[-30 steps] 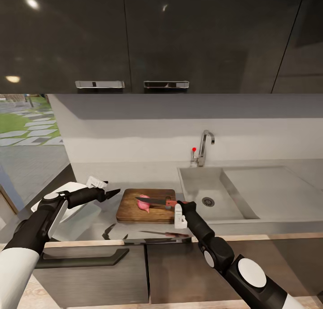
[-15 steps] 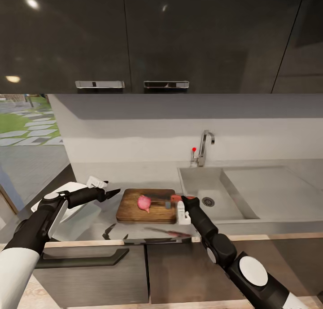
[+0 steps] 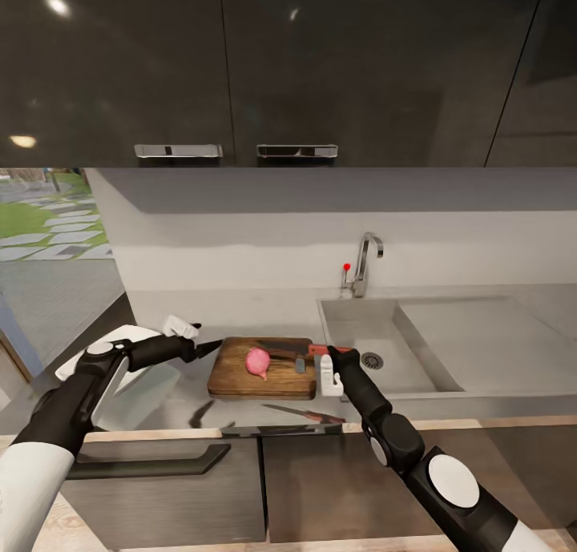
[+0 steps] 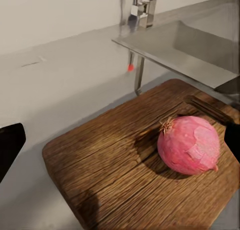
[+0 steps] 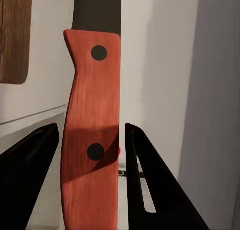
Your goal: In the kitchen, take the Vidalia onion out of the sink, dice it on the chopping board with the paring knife, put the diced onion into the bowl on the countertop, then place both the paring knife and the chopping board into the sink.
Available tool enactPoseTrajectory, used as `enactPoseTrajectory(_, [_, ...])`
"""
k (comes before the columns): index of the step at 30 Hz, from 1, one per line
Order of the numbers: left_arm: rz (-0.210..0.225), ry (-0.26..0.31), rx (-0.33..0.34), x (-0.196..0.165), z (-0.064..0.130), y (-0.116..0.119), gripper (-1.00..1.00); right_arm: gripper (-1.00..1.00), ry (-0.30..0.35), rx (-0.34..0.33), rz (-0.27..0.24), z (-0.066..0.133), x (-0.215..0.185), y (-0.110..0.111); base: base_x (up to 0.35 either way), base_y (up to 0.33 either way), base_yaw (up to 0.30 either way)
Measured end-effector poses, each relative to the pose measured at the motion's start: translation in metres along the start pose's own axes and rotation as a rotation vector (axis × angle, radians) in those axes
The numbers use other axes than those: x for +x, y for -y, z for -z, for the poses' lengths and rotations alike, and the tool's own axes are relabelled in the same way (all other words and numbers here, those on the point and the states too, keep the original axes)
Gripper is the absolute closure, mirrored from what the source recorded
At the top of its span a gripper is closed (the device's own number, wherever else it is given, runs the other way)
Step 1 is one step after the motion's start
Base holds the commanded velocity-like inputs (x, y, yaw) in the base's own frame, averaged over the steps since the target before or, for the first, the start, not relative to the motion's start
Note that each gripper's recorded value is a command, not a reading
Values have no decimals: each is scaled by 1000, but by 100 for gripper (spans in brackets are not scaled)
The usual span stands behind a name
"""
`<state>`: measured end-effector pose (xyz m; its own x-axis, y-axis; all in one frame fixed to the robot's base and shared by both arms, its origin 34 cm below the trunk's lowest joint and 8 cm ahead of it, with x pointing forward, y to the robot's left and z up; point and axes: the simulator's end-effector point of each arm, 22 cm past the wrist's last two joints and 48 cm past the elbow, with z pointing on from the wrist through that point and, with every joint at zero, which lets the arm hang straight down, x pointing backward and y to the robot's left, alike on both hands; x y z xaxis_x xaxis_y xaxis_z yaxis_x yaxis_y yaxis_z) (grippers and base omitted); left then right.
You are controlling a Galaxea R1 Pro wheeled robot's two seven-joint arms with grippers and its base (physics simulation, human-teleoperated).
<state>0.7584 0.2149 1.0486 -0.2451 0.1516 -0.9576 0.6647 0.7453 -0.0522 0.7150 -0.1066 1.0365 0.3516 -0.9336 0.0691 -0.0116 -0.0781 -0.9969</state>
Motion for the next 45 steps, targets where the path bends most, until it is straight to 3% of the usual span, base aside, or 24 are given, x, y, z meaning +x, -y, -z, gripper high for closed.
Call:
enactPoseTrajectory(29, [-12,-14,16,3,-3,6,-100,100,1,45,-14,-14,-5,26,0,0,0])
enactPoseTrajectory(45, [-11,-15,18,4,-3,7,-100,100,23,46,-71,-22,-36,29,0,0,0])
